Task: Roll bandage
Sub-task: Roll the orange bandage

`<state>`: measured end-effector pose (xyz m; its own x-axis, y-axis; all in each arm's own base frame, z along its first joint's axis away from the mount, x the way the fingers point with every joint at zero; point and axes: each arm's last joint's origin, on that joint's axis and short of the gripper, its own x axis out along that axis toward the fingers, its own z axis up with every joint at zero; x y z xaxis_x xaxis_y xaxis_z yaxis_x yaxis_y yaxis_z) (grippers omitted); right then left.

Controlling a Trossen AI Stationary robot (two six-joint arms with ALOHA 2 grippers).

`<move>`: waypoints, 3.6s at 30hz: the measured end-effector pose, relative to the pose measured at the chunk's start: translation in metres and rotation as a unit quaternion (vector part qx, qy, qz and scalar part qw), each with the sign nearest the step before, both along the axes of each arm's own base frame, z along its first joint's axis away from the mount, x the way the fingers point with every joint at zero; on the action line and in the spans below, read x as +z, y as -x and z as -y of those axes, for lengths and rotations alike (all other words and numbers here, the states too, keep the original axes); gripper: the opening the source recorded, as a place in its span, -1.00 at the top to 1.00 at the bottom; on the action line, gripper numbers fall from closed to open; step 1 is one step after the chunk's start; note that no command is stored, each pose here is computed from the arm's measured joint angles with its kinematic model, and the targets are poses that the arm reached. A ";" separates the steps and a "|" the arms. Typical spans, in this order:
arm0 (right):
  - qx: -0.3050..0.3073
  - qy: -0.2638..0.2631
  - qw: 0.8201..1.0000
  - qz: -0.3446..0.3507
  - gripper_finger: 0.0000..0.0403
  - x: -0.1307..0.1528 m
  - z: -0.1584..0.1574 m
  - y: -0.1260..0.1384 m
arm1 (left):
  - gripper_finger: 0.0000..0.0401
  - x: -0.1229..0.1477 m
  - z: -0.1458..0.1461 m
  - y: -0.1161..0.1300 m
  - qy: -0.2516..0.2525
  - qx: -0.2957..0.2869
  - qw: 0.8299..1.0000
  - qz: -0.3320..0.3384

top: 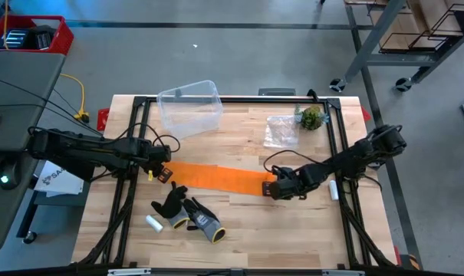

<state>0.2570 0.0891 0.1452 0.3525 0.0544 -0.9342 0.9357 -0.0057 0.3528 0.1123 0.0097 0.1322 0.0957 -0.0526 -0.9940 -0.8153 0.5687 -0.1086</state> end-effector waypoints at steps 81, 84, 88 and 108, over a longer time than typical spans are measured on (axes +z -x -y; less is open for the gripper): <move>0.110 0.094 0.989 0.031 1.00 0.057 0.058 -0.052 | 1.00 0.000 -0.001 0.000 -0.012 -0.017 1.000 -0.002; 0.104 0.063 0.993 0.003 1.00 0.037 0.050 -0.047 | 1.00 0.000 -0.001 0.000 -0.013 -0.017 1.000 -0.003; 0.103 0.035 0.994 0.007 1.00 0.015 0.037 -0.051 | 1.00 0.000 -0.001 0.000 -0.013 -0.017 1.000 -0.002; 0.073 0.055 0.994 0.058 1.00 -0.006 0.024 -0.086 | 1.00 0.000 -0.001 0.000 -0.014 -0.026 1.000 0.000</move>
<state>0.3433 0.0650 0.1394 0.4544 0.0130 -0.8907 0.8764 0.1724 0.4496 0.1123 0.0103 0.1326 0.0936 -0.0305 -0.9951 -0.7842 0.6136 -0.0925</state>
